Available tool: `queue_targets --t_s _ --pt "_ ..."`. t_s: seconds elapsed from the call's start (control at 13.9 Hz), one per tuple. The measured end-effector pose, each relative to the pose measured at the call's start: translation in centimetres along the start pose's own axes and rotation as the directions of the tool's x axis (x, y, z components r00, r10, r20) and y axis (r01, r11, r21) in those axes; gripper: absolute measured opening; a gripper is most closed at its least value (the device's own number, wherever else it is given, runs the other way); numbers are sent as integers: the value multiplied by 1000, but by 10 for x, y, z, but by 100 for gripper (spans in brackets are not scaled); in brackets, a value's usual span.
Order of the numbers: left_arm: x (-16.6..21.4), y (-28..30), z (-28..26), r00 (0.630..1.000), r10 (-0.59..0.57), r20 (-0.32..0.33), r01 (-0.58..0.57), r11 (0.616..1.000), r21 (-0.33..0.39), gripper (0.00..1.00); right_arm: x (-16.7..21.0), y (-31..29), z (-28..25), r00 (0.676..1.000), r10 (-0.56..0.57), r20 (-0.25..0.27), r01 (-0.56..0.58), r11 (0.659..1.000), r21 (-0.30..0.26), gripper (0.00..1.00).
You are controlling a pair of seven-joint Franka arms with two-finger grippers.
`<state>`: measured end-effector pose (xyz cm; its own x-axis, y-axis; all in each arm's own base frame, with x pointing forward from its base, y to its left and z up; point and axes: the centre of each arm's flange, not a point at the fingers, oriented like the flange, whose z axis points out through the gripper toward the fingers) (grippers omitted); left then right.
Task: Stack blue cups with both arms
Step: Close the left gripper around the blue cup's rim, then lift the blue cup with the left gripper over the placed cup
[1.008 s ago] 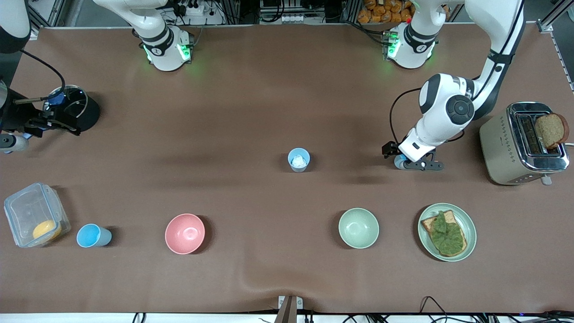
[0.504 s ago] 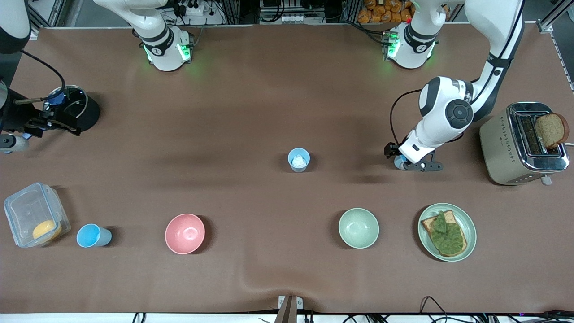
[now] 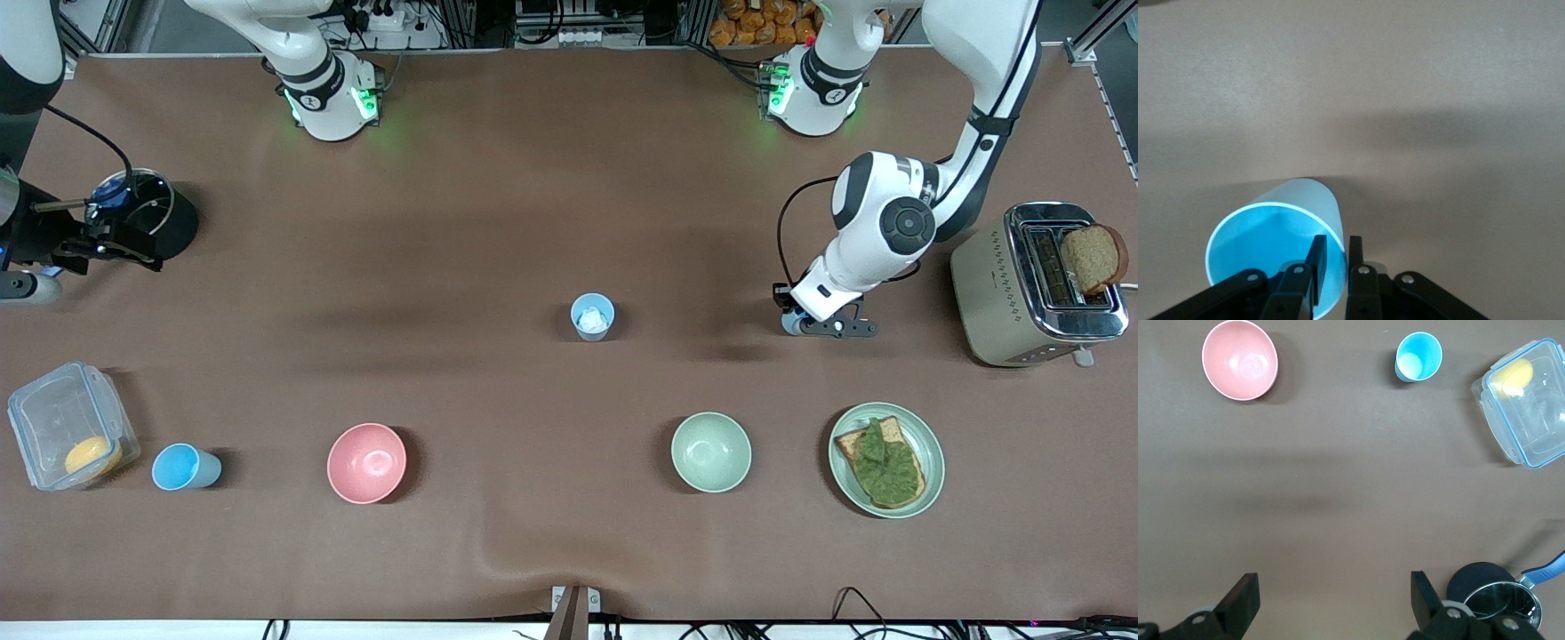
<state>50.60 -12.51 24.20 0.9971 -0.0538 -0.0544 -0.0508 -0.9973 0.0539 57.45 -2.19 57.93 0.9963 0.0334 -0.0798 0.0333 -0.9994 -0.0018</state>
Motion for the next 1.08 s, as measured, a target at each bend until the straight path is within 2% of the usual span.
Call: queue_targets --t_s 0.14,0.22,0.29,0.36,0.58,0.79,1.08 --pt "0 -2 -3 1000 -13 -2 13 1000 1 20 0 0 0 1000 -1 0 1 1000 0 100" --pt "1 -2 -6 1000 -20 -7 20 1000 2 16 0 0 0 1000 -1 0 1 1000 0 100" --pt "1 -2 -10 1000 -21 -15 21 1000 2 5 0 0 0 1000 -1 0 1 1000 0 100" --pt "2 -1 -15 1000 -20 -24 20 1000 2 3 0 0 0 1000 -1 0 1 1000 0 100" --pt "1 11 -41 999 5 -37 -4 1000 11 3 0 0 0 1000 -1 0 1 1000 0 100" --pt "-1 48 -95 998 63 -6 -63 998 32 3 0 0 0 1000 -1 -1 1 1000 0 100" --pt "2 113 -165 993 118 -27 -118 993 20 3 0 1 0 1000 1 -1 -1 1000 0 100"
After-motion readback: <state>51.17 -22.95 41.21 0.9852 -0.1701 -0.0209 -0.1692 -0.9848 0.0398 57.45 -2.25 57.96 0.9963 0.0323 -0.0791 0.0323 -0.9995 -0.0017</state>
